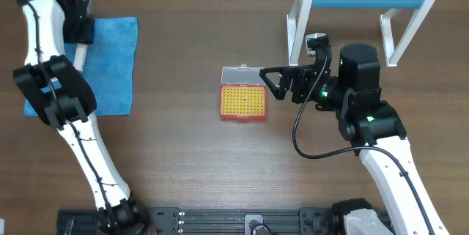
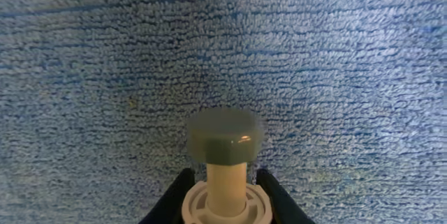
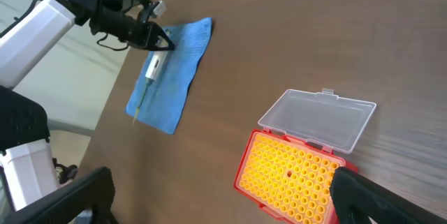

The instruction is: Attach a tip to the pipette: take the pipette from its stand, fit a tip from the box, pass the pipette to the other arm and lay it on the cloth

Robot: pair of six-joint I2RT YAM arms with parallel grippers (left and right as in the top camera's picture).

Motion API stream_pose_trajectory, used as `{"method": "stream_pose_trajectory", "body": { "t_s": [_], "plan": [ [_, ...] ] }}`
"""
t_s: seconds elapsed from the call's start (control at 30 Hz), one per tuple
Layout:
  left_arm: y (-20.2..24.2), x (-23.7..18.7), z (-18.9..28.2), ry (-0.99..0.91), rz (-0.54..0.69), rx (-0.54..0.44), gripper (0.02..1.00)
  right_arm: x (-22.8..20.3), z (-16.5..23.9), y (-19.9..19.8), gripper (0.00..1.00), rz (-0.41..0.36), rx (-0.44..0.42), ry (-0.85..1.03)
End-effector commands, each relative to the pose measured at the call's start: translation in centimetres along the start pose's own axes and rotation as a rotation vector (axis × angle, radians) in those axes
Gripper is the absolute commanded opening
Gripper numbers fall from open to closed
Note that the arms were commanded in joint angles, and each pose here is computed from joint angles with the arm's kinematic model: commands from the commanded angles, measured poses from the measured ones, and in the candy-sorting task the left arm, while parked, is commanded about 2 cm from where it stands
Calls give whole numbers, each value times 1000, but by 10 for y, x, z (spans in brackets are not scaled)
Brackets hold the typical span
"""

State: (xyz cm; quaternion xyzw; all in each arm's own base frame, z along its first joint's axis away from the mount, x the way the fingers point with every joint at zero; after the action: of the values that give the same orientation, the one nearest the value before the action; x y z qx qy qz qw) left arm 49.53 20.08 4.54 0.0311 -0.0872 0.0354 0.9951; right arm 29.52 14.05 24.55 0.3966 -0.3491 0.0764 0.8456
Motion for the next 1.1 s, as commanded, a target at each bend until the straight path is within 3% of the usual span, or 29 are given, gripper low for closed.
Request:
{"method": "stream_pose_trajectory", "body": {
  "t_s": [0.03,0.13,0.17,0.2,0.23,0.27,0.37,0.5,0.63,0.7,0.8,0.9,0.97,1.07,1.1],
  "plan": [
    [-1,0,-16,8,37,-13,31,5,1,-1,996,-6,-12,-18],
    [0,1,-16,5,37,-8,31,6,1,-1,996,-6,-12,-18],
    [0,1,-16,4,37,-8,156,5,1,-1,996,-6,-12,-18],
    [0,1,-16,5,37,-9,531,5,1,-1,996,-6,-12,-18],
    [0,1,-16,6,37,-9,798,5,1,-1,996,-6,-12,-18],
    [0,1,-16,6,37,-9,836,5,1,-1,996,-6,-12,-18],
    [1,4,-4,-7,35,2,847,7,2,-1,996,-1,-10,-25],
    [8,19,62,-87,36,42,849,15,2,2,996,26,2,-56],
    [3,26,182,-251,29,84,849,15,3,1,993,25,-1,-60],
    [-5,13,240,-330,91,73,847,20,9,0,991,30,-10,-83],
    [-25,-25,321,-429,222,12,851,28,31,16,993,197,-7,-153],
    [-63,-46,386,-569,173,-25,851,28,64,43,993,417,-21,-238],
    [-97,-69,416,-606,121,-62,851,8,85,41,993,496,-129,-211],
    [-134,-120,431,-558,96,-101,851,-37,122,39,993,530,-268,-154],
    [-140,-139,429,-526,102,-99,851,-47,134,45,993,603,-275,-165]
  ]
}}
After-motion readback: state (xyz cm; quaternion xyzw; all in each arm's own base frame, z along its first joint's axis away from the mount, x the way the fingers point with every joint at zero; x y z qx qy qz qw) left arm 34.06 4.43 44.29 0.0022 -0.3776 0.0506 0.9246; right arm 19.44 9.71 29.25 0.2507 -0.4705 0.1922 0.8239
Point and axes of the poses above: each gripper's point midway between its finger pads, its own z axis back along the fingers, its own y axis along the line the jaws close on, x = y × z, the point moved 3 cm from there along z, back along the fingers, and after that the axes turned 4 degrees about z, right-handed, at the moved point
